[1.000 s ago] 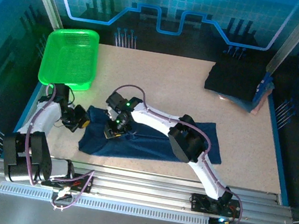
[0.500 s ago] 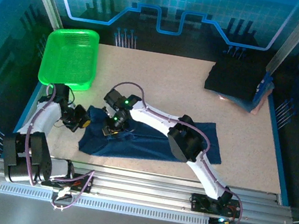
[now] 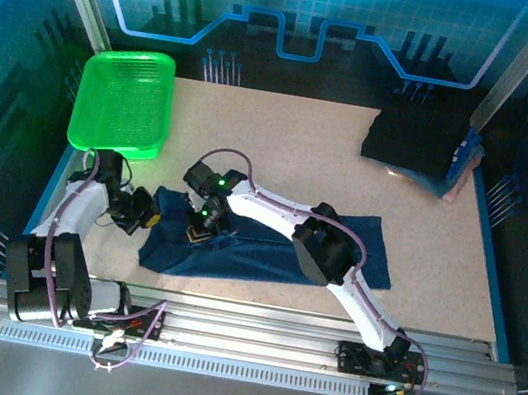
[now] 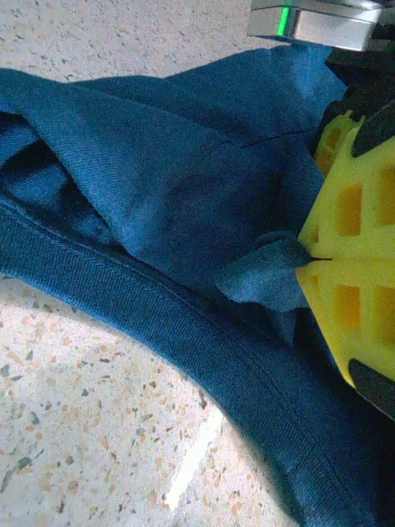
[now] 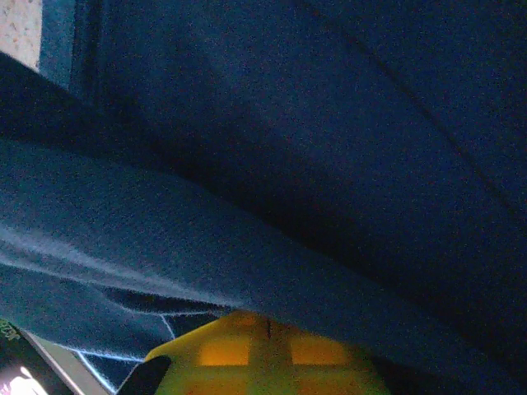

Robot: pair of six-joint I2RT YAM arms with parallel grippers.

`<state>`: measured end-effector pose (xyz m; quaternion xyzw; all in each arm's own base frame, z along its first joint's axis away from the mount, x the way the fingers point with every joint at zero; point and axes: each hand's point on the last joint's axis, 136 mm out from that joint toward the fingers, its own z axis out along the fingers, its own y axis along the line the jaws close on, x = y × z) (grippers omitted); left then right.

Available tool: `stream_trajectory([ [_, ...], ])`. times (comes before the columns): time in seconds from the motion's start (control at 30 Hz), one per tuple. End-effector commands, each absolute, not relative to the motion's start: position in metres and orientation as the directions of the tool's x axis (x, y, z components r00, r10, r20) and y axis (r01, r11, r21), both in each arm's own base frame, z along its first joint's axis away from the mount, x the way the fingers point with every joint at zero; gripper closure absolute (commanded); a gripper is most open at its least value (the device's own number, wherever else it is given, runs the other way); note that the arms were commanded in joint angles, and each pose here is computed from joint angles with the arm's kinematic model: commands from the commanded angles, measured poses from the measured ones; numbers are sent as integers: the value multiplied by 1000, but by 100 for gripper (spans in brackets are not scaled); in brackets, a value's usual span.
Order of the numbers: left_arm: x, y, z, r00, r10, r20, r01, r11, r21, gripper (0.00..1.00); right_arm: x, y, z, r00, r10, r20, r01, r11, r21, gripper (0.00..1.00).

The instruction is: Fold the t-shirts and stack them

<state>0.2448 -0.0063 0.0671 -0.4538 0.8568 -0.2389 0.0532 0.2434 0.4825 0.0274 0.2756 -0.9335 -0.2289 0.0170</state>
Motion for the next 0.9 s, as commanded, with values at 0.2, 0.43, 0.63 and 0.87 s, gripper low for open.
stream_trajectory([
  [0.2,248,-11,87,-598,-792,122,-723,468,-508,100,249,481,79,-831,-524,-185,-548,717,431,100],
  [0.43,244,-17,103,-597,-790,138,-716,447,-536,100,245,475,98,-823,-530,-202,-560,701,441,100],
  [0.63,233,-20,106,-594,-789,155,-728,445,-523,100,236,463,100,-816,-547,-187,-568,696,439,100],
  [0.87,210,-24,94,-583,-788,199,-763,446,-468,100,221,446,88,-813,-565,-139,-563,702,436,100],
])
